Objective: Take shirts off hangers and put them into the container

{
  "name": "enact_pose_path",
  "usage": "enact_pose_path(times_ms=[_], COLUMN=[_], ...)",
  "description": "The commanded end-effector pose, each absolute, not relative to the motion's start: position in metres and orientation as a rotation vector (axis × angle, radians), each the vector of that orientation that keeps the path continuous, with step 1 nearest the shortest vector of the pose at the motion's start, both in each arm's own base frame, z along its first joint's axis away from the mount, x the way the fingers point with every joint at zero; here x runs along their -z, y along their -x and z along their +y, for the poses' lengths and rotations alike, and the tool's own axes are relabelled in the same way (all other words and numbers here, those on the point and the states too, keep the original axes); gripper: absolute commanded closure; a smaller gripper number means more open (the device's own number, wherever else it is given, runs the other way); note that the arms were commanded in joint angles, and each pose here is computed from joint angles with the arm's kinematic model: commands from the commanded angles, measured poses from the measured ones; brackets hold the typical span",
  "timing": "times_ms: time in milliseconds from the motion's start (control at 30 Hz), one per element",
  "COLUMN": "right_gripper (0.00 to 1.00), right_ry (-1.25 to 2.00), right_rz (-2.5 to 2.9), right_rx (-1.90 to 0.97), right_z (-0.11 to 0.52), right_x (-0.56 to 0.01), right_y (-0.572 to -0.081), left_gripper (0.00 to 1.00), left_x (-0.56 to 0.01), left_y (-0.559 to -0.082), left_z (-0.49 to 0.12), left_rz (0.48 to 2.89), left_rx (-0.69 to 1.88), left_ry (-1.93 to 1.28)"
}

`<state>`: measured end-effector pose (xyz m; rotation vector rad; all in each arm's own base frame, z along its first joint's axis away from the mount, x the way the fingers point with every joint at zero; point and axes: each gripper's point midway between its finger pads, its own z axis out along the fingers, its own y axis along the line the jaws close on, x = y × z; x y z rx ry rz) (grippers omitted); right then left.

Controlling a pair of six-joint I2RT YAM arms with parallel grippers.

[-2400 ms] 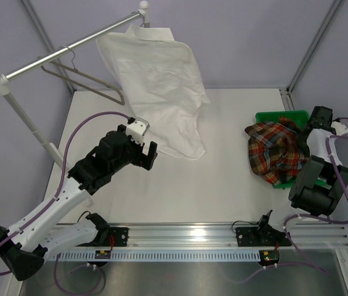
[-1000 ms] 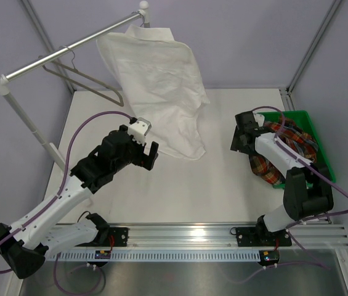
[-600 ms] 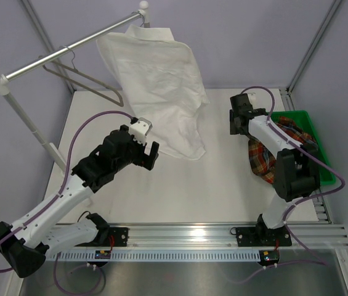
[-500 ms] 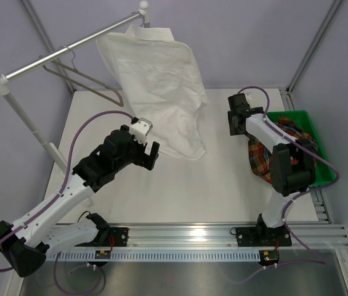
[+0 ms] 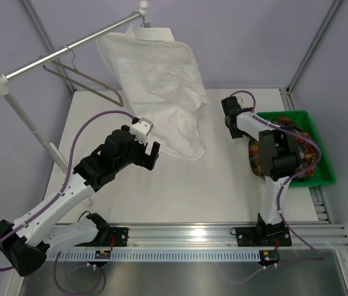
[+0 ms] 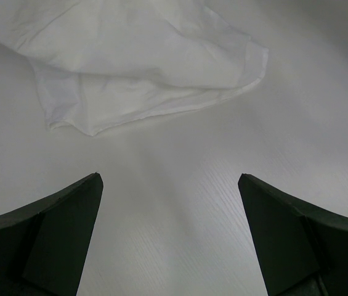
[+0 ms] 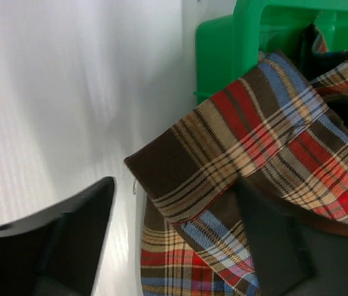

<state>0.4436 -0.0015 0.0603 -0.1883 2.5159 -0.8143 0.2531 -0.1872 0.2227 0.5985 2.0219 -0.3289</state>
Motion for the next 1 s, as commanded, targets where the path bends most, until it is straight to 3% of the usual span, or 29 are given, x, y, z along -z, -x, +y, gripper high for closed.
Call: enact_pose_path(times_ms=[0,100,133,500,800,967], right_gripper=[0.18,0.3,0.4,1.0,1.0,1.0], right_ry=[0.15,0.081,0.068,-0.13,-0.492,-0.751], right_rz=[2.417,2.401,2.392,2.311,2.141,2.119], right_rx=[0.918,0.944,0.959,0.977,0.563,0.555], right_z=[-0.012,-0.026,-0.029,-0.063,-0.087,-0.134], right_x=[-0.078,-0.084,-0.087,-0.128,-0.196,-0.192], right_y=[-0.464,-0.466,-0.466,-0.462,-0.449,-0.429], left_gripper=[0.01,0.01,0.01,0.01,0.01,0.01], left_x=[-0.229,-0.229,-0.228,-0.229,-0.23,-0.229], left_y=[-0.256,-0.256,-0.256,-0.255,-0.255,-0.255], left_z=[-0.189,-0.189,-0.189,-0.189,-0.189,-0.189], left_rz=[1.997,1.998,1.999,1.998,1.996,1.999], left_rx=[0.324,0.325,0.324,0.329,0.329,0.326], left_ry=[-0.597,-0.599,-0.599,-0.596,-0.595,-0.596])
